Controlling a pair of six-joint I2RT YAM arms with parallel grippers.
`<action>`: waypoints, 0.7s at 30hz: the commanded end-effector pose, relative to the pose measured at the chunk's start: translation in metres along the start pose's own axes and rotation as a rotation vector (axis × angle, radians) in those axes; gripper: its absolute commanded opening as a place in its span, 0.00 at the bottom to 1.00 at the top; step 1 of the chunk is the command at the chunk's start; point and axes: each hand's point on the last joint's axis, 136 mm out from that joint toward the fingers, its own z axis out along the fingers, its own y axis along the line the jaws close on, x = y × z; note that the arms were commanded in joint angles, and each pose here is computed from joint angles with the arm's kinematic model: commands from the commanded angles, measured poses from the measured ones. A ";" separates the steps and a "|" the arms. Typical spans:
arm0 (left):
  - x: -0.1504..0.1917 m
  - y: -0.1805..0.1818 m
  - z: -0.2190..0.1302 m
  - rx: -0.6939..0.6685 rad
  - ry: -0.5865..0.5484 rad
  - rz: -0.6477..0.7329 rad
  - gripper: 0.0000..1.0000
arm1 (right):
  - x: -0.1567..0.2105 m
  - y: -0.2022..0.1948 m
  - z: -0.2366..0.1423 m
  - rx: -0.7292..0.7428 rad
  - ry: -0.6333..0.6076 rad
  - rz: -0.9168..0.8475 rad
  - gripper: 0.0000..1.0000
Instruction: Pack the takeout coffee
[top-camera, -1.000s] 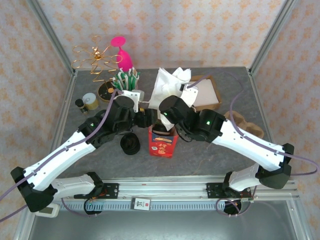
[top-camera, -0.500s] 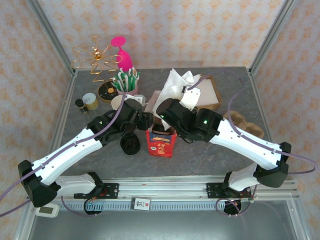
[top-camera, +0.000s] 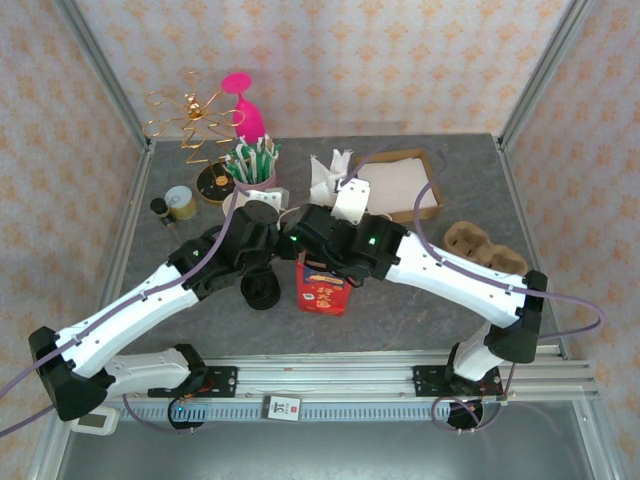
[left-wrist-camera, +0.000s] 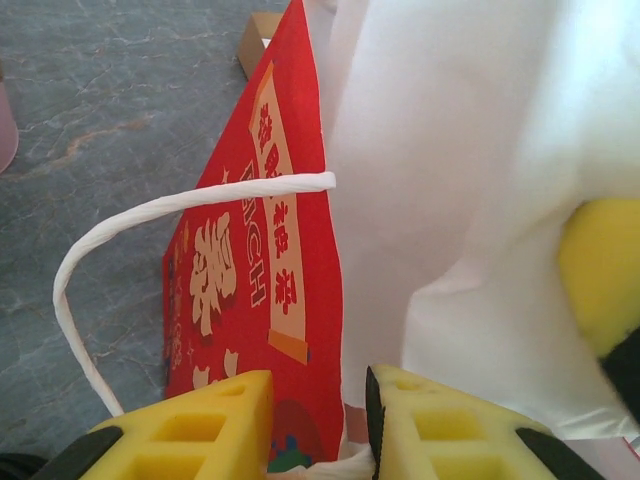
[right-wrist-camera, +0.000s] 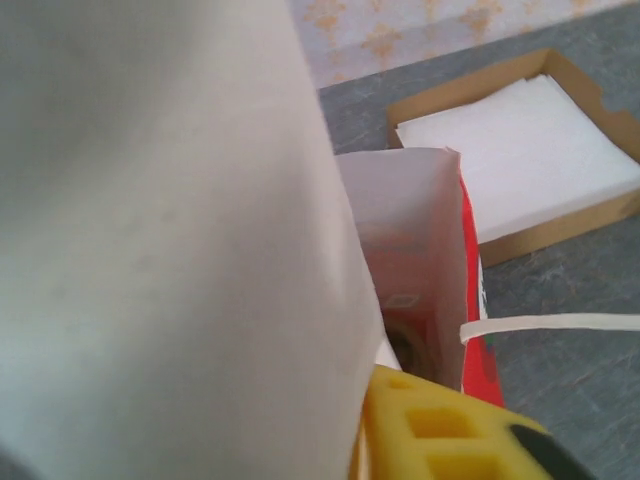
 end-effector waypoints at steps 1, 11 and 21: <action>-0.007 -0.004 -0.007 0.027 -0.043 -0.030 0.31 | -0.009 0.001 -0.014 -0.063 0.004 0.006 0.44; -0.006 -0.002 -0.006 0.016 -0.043 -0.031 0.24 | -0.044 0.001 -0.011 -0.135 0.083 -0.028 0.78; -0.058 -0.004 -0.060 -0.014 -0.223 0.001 0.65 | -0.109 -0.050 0.003 -0.045 -0.015 0.016 0.83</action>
